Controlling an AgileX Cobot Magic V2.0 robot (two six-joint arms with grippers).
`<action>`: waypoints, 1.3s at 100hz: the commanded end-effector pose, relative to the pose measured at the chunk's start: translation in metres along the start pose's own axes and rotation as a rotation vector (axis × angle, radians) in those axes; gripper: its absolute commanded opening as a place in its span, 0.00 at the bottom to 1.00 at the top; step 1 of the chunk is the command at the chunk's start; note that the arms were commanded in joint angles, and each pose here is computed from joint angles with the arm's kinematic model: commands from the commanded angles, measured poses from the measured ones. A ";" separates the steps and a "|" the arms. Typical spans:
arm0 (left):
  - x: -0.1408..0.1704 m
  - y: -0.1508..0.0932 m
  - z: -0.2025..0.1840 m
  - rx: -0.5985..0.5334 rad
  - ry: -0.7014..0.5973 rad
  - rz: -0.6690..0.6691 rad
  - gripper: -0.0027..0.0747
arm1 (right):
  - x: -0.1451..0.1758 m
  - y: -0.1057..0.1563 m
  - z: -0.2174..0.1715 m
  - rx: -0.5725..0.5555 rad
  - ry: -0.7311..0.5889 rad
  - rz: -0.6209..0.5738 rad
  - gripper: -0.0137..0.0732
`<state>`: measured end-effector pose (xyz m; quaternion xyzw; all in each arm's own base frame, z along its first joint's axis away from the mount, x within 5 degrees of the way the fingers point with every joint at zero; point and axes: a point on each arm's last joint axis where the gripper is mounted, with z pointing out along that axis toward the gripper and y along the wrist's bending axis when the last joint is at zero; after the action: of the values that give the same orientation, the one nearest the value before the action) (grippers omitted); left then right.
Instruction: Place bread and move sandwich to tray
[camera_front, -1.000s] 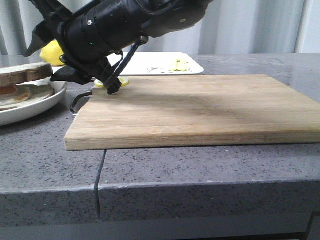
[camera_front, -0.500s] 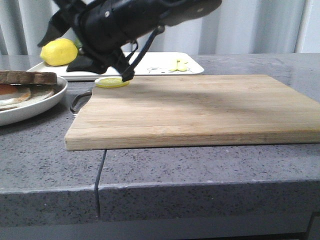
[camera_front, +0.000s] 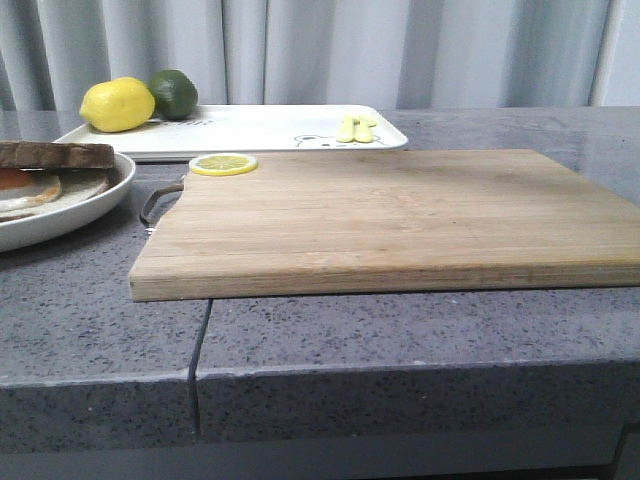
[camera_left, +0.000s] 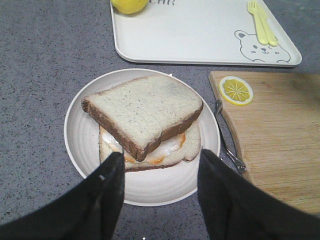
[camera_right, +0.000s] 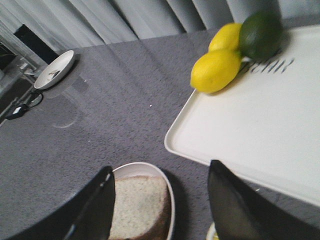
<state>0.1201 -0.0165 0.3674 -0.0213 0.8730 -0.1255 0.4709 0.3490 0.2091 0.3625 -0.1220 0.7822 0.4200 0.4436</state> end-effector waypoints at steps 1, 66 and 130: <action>-0.015 -0.003 -0.006 0.016 -0.097 -0.011 0.44 | -0.037 0.022 -0.051 0.006 -0.109 -0.156 0.65; -0.015 -0.003 -0.006 0.016 -0.097 -0.011 0.44 | 0.016 -0.016 -0.217 0.576 -0.316 -0.521 0.65; -0.015 -0.003 -0.006 0.016 -0.097 -0.011 0.44 | 0.082 -0.016 -0.258 0.718 -0.410 -0.518 0.65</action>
<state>0.1201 -0.0165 0.3674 -0.0213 0.8730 -0.1255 0.4709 0.1591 0.0217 0.3411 -0.0877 0.7367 0.0323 0.6697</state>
